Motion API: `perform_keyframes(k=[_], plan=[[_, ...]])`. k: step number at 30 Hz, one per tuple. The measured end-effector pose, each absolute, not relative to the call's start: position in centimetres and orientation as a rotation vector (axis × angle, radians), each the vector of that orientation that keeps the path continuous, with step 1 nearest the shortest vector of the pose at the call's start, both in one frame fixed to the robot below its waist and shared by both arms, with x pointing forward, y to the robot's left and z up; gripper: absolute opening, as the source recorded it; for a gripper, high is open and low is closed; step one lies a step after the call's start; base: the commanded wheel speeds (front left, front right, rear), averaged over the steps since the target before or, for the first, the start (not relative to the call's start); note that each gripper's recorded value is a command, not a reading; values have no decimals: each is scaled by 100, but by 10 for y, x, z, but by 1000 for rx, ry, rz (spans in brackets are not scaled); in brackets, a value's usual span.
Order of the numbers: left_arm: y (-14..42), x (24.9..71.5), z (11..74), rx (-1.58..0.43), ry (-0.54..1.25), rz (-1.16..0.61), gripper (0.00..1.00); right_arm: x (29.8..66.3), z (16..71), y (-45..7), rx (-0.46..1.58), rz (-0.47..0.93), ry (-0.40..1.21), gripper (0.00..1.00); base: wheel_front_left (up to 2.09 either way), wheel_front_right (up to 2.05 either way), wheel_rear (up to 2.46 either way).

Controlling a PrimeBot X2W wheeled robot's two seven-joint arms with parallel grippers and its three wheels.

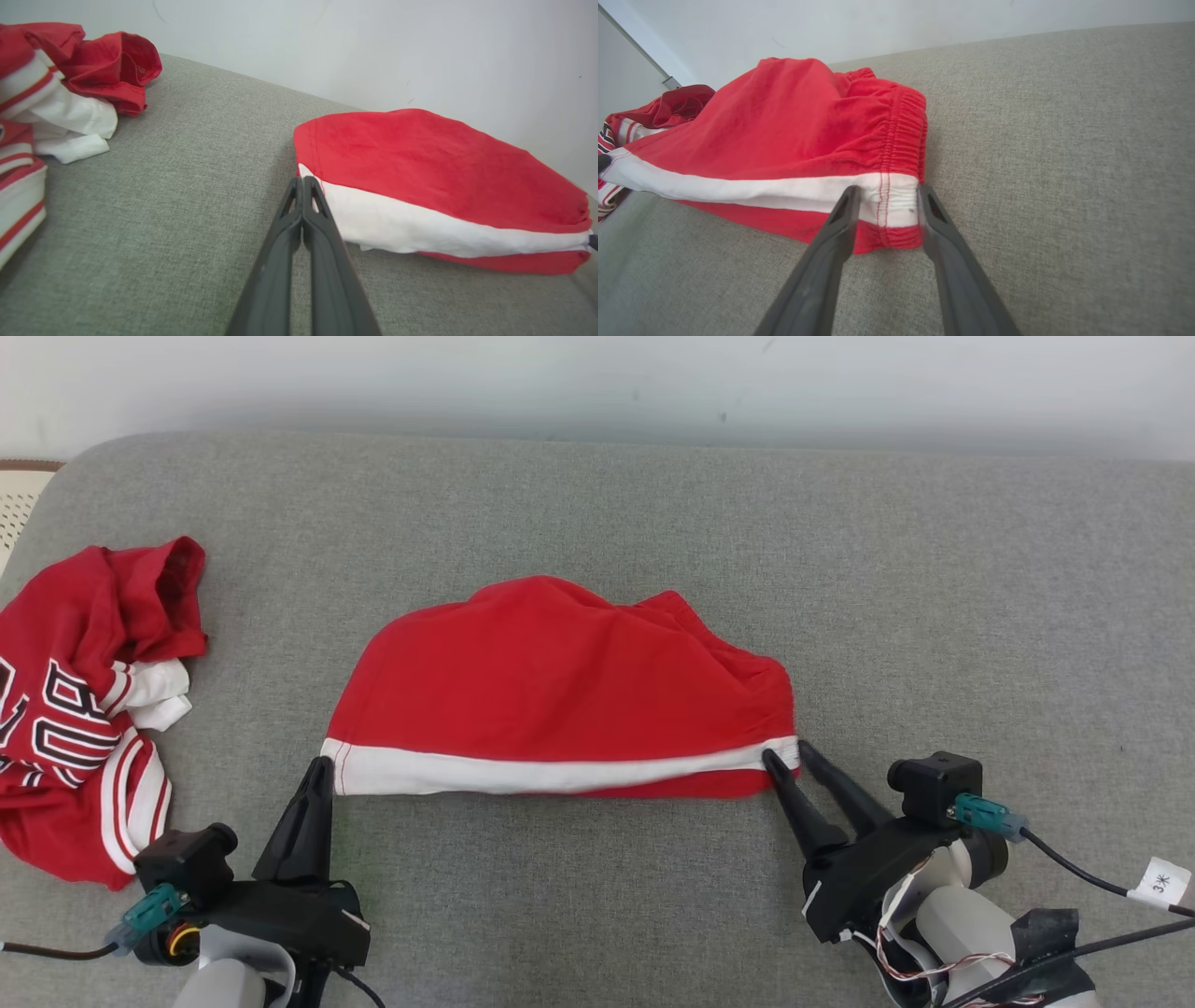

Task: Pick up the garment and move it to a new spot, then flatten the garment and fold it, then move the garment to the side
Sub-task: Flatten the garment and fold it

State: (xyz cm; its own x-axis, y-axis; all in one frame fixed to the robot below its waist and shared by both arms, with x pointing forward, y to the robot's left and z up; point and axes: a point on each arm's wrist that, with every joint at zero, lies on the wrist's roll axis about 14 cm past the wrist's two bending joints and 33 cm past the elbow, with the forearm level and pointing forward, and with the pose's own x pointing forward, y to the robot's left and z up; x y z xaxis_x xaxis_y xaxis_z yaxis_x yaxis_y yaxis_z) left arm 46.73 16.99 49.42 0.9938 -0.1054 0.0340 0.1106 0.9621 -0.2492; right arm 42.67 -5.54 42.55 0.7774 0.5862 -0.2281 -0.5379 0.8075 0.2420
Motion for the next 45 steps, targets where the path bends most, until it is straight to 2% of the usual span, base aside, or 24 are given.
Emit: perform_keyframes(k=[1,3,15,21,35,45], plan=[[170,467,494,-254,-20,-109,0,426,425,-55,167,613,304,18,0,0,0],[170,467,494,-255,-19,-109,0,425,424,-55,168,616,308,0,0,0,0],[170,465,502,-252,-36,-112,0,434,456,-56,188,613,218,0,0,0,0],[164,458,518,-227,-71,-147,0,437,498,-58,204,603,91,0,0,0,0],[147,480,677,36,-401,-330,0,460,667,-72,111,560,-380,0,0,0,0],[139,522,760,195,-518,-367,0,501,753,-73,-41,534,-568,0,0,0,0]])
